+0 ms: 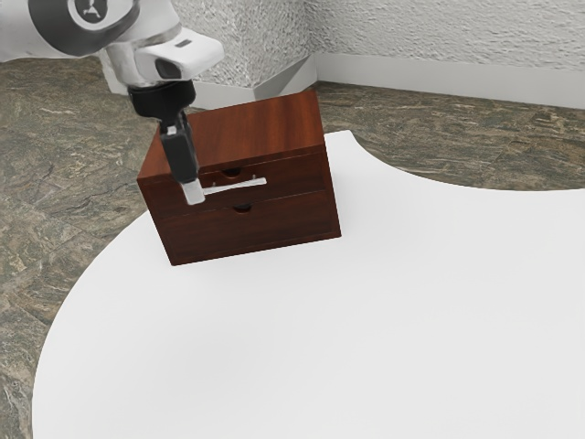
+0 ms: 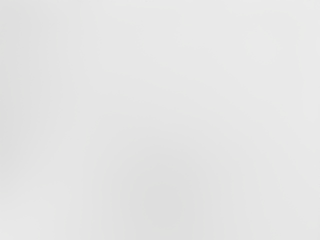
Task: Pull the drawer handle with one arm to open the drawer
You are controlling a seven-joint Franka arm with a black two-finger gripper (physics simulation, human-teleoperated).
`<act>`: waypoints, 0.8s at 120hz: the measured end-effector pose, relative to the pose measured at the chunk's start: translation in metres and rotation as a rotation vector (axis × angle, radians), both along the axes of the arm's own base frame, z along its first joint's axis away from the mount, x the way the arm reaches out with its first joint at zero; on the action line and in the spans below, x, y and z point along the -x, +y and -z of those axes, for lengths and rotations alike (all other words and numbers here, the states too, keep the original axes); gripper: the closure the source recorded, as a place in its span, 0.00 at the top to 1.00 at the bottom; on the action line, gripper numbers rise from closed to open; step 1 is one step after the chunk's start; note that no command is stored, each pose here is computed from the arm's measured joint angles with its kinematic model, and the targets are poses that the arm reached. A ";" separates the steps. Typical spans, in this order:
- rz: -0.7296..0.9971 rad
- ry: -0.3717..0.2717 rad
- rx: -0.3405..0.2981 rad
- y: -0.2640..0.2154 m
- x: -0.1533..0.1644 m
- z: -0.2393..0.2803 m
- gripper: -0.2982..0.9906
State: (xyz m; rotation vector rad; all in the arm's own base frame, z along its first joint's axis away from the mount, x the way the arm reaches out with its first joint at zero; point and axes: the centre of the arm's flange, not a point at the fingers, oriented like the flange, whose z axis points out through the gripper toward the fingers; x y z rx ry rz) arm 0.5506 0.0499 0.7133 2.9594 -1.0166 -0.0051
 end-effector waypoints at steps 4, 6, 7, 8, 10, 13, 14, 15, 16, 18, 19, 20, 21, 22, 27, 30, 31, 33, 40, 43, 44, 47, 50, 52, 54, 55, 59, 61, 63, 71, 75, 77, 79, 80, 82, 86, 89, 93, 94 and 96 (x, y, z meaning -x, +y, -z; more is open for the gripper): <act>-0.001 0.001 0.000 0.000 0.000 0.001 0.77; -0.004 0.001 0.000 0.001 0.000 0.001 0.77; -0.005 0.000 0.000 0.002 0.000 0.000 0.77; -0.007 0.000 0.000 0.003 0.000 0.000 0.77; -0.010 -0.001 0.000 0.005 0.000 0.000 0.77; -0.014 -0.005 0.000 0.007 0.002 -0.002 0.77; -0.015 -0.006 0.000 0.007 0.003 -0.003 0.77; -0.015 -0.008 0.001 0.008 0.003 -0.004 0.77; -0.015 -0.009 0.001 0.008 0.004 -0.004 0.77; -0.015 -0.012 0.001 0.009 0.005 -0.006 0.77; -0.015 -0.014 0.001 0.009 0.005 -0.007 0.77; -0.015 -0.015 0.001 0.009 0.006 -0.007 0.77; -0.015 -0.016 0.001 0.009 0.006 -0.008 0.77; -0.015 -0.016 0.002 0.009 0.006 -0.008 0.77; -0.013 -0.017 0.002 0.009 0.007 -0.008 0.77; -0.010 -0.016 0.003 0.008 0.007 -0.008 0.77; -0.009 -0.016 0.003 0.008 0.007 -0.008 0.77; -0.007 -0.016 0.003 0.007 0.008 -0.008 0.77; -0.005 -0.001 0.004 0.009 0.017 -0.002 0.77; -0.008 0.000 -0.010 0.011 0.022 0.000 0.77; -0.009 -0.001 -0.016 0.012 0.024 0.000 0.77; -0.011 -0.004 -0.033 0.015 0.029 0.000 0.77; -0.012 -0.006 -0.047 0.018 0.033 0.004 0.77; -0.012 -0.006 -0.057 0.020 0.034 0.008 0.77; -0.011 -0.006 -0.068 0.022 0.035 0.012 0.77; -0.011 -0.007 -0.075 0.024 0.035 0.015 0.77; -0.008 -0.014 -0.101 0.028 0.033 0.023 0.77; -0.006 -0.021 -0.116 0.030 0.032 0.025 0.77; -0.003 -0.028 -0.130 0.032 0.030 0.027 0.77; 0.019 -0.063 -0.196 0.038 0.020 0.033 0.77; 0.038 -0.081 -0.221 0.039 0.014 0.037 0.77; 0.048 -0.090 -0.232 0.039 0.011 0.039 0.77; 0.057 -0.098 -0.242 0.040 0.007 0.042 0.77; 0.062 -0.101 -0.247 0.040 0.005 0.043 0.77; 0.071 -0.107 -0.256 0.041 0.001 0.046 0.77; 0.088 -0.120 -0.270 0.041 -0.005 0.049 0.77; 0.100 -0.132 -0.279 0.041 -0.009 0.050 0.77; 0.115 -0.150 -0.282 0.041 -0.013 0.049 0.77; 0.118 -0.154 -0.281 0.040 -0.013 0.049 0.77; 0.125 -0.164 -0.280 0.040 -0.014 0.047 0.76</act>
